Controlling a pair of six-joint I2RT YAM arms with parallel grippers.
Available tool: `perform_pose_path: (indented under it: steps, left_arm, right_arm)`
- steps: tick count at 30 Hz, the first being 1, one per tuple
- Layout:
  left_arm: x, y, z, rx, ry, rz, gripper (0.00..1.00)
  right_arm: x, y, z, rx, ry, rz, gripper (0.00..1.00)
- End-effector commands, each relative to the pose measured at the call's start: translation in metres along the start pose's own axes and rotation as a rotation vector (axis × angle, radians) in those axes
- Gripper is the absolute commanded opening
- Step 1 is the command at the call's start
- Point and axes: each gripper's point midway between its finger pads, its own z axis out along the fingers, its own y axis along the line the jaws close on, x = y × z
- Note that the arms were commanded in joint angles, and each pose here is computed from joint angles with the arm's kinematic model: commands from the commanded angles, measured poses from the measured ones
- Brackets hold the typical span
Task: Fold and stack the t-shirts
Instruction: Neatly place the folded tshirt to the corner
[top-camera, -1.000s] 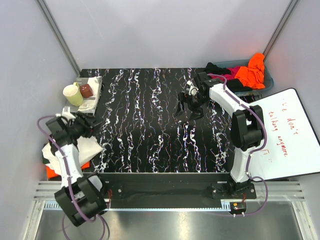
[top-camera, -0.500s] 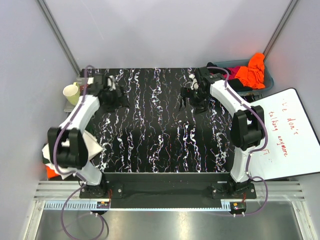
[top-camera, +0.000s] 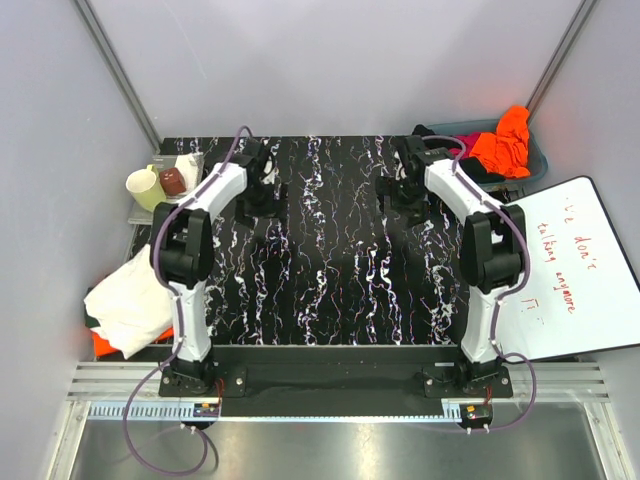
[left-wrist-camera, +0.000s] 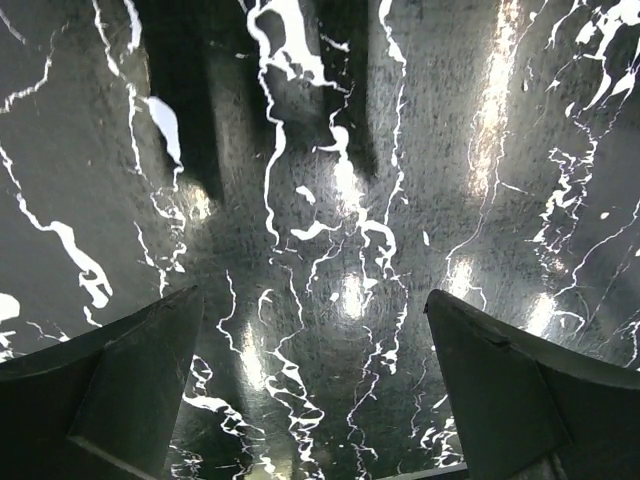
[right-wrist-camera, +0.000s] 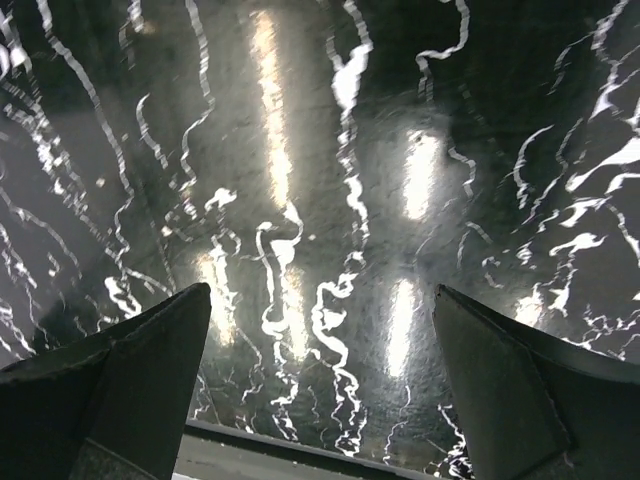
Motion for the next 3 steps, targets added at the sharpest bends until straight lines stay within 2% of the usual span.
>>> perform_pose_path:
  steps: [1, 3]
  left_arm:
    - [-0.015, -0.008, -0.016, 0.038, -0.036, 0.071, 0.99]
    - [-0.027, -0.006, -0.022, 0.011, -0.073, 0.076, 0.99]
  right_arm:
    - [-0.03, -0.005, 0.0, 0.001, -0.079, 0.035, 1.0]
    - [-0.035, -0.002, 0.0, -0.011, -0.088, 0.034, 1.0]
